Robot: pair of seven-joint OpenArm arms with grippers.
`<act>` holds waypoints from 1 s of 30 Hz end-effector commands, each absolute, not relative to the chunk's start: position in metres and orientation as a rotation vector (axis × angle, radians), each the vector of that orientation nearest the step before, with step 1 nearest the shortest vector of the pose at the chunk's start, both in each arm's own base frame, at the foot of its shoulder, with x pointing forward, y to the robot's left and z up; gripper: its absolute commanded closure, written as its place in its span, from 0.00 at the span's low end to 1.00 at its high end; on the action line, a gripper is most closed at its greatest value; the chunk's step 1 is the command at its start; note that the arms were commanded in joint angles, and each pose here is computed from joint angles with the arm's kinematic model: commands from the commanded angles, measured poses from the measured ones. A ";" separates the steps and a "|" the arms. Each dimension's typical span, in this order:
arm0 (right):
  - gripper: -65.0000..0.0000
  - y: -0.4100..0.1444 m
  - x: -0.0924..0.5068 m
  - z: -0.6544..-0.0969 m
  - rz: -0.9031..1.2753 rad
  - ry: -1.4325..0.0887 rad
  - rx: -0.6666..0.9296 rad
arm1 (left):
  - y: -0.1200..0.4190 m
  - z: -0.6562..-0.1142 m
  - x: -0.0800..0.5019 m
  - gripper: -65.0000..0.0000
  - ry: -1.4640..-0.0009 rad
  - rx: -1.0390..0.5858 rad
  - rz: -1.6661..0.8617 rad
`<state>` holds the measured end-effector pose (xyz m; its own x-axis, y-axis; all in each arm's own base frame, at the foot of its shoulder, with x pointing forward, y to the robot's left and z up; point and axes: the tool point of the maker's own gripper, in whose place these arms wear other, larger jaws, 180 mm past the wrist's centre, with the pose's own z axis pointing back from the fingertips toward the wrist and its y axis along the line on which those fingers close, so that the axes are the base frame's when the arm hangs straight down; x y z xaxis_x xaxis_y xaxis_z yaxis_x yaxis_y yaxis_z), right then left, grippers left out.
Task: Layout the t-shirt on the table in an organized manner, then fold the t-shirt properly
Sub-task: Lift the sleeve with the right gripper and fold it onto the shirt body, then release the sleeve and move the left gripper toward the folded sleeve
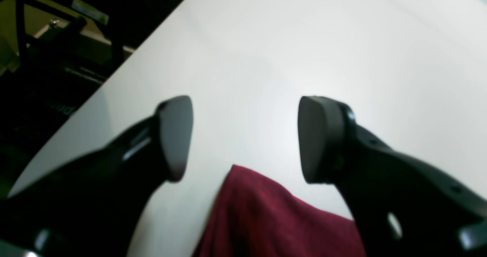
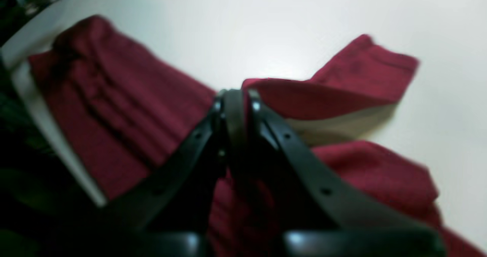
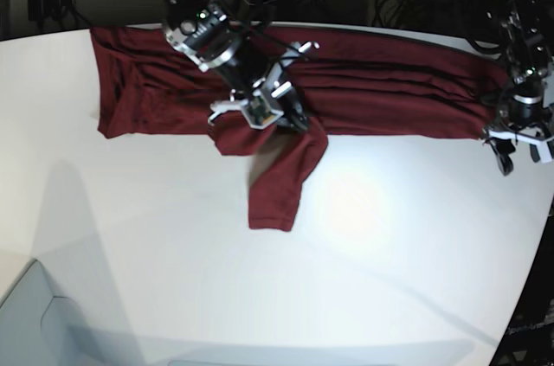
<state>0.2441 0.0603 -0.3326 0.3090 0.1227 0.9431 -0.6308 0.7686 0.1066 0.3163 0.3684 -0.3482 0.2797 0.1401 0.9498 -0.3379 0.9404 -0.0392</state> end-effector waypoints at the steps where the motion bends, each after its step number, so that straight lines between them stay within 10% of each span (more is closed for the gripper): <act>1: 1.00 0.069 0.244 -0.317 0.521 -1.209 0.558 | 0.375 -0.327 0.324 0.35 -1.314 0.201 0.313; 30: 1.00 0.137 0.186 -0.345 0.645 -1.058 0.731 | 0.348 -0.273 0.348 0.35 -1.483 0.052 0.344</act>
<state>0.1814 0.1312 -0.3598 0.3829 0.1706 0.9079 -0.7665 0.6072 0.2092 0.3416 0.3467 -0.2959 0.1113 0.2199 0.9692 -0.2777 0.9433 -0.1821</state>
